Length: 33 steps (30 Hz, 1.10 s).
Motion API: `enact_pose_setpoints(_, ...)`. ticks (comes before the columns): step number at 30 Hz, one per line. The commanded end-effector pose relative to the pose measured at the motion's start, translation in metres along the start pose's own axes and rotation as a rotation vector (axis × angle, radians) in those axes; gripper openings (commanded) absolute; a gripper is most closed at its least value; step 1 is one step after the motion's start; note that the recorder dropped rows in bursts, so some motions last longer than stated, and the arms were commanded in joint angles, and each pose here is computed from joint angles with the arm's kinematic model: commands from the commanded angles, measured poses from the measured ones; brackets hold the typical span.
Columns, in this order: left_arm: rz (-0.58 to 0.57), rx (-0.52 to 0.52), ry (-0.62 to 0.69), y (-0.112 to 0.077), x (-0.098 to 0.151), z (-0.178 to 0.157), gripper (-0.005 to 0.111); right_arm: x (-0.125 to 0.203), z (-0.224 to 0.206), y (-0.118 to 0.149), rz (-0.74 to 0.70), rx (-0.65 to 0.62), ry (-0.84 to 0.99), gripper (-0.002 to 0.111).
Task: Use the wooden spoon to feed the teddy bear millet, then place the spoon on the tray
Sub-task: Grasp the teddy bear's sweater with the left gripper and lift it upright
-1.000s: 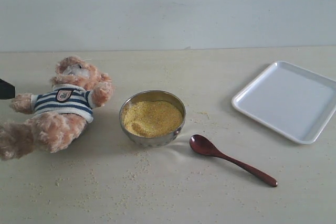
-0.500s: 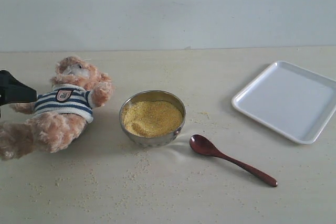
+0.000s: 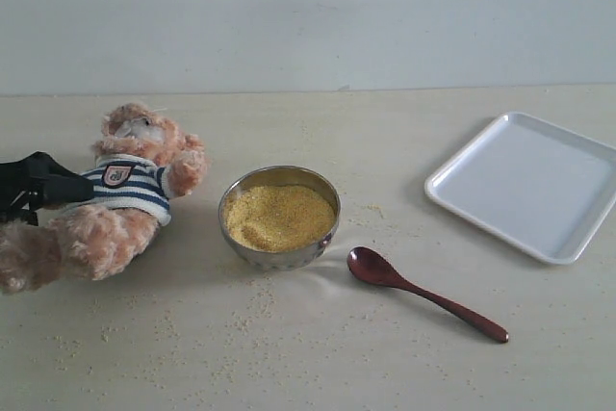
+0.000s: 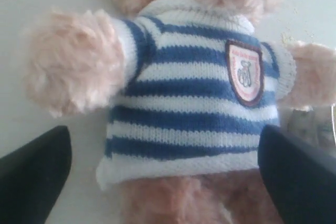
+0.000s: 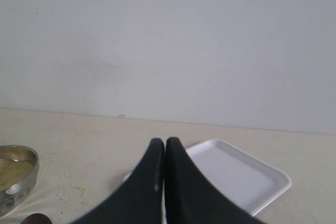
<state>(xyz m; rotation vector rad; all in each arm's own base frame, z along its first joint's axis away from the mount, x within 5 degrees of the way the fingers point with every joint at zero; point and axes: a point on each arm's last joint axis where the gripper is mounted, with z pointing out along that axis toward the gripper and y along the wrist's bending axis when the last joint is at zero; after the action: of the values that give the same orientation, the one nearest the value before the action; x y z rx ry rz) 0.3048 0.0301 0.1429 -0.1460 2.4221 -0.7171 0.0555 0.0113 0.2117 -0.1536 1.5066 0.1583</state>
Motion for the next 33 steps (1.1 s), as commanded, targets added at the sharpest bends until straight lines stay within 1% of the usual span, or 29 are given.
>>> enact_pose_setpoints(1,0.008,-0.002,-0.019,0.005,-0.01,0.007,0.089,0.001,0.0,0.0,-0.003,-0.001,0.0,0.0)
enact_pose_setpoints(8,0.019,0.026,0.016,0.006,-0.013,0.028,0.089,0.001,0.0,0.0,-0.003,-0.001,0.0,0.0)
enact_pose_setpoints(13,0.047,0.061,0.033,-0.001,-0.016,0.046,0.089,0.001,0.0,0.0,-0.003,-0.001,0.0,0.0)
enact_pose_setpoints(17,0.024,0.057,0.076,0.007,-0.007,0.062,0.089,0.001,0.0,0.0,-0.003,-0.001,0.0,0.0)
enact_pose_setpoints(19,0.029,0.052,0.083,0.009,-0.005,0.064,0.078,0.001,0.0,0.0,-0.003,-0.001,0.0,0.0)
enact_pose_setpoints(20,0.032,0.052,0.08,0.009,-0.006,0.064,0.065,0.001,0.0,0.0,-0.003,-0.001,0.0,0.0)
enact_pose_setpoints(21,0.032,0.054,0.079,0.009,-0.007,0.064,0.058,0.001,0.0,0.0,-0.003,-0.001,0.0,0.0)
enact_pose_setpoints(23,0.047,0.064,0.068,0.003,-0.011,0.058,0.026,0.001,0.0,0.0,-0.003,-0.001,0.0,0.0)
enact_pose_setpoints(25,0.078,0.071,0.077,-0.002,-0.015,0.046,0.005,0.001,0.0,0.0,-0.003,-0.001,0.0,0.0)
enact_pose_setpoints(28,0.113,0.056,0.061,-0.007,-0.025,0.022,0.005,0.001,0.0,0.0,-0.003,-0.001,0.0,0.0)
enact_pose_setpoints(29,0.113,0.064,0.052,-0.013,-0.029,0.008,0.005,0.001,0.0,0.0,-0.003,-0.001,0.0,0.0)
enact_pose_setpoints(31,0.111,0.087,0.055,-0.021,-0.026,-0.014,0.005,0.001,0.0,0.0,-0.003,-0.001,0.0,0.0)
enact_pose_setpoints(33,0.102,0.092,0.038,-0.026,-0.019,-0.027,0.005,0.001,0.0,0.0,-0.003,-0.001,0.0,0.0)
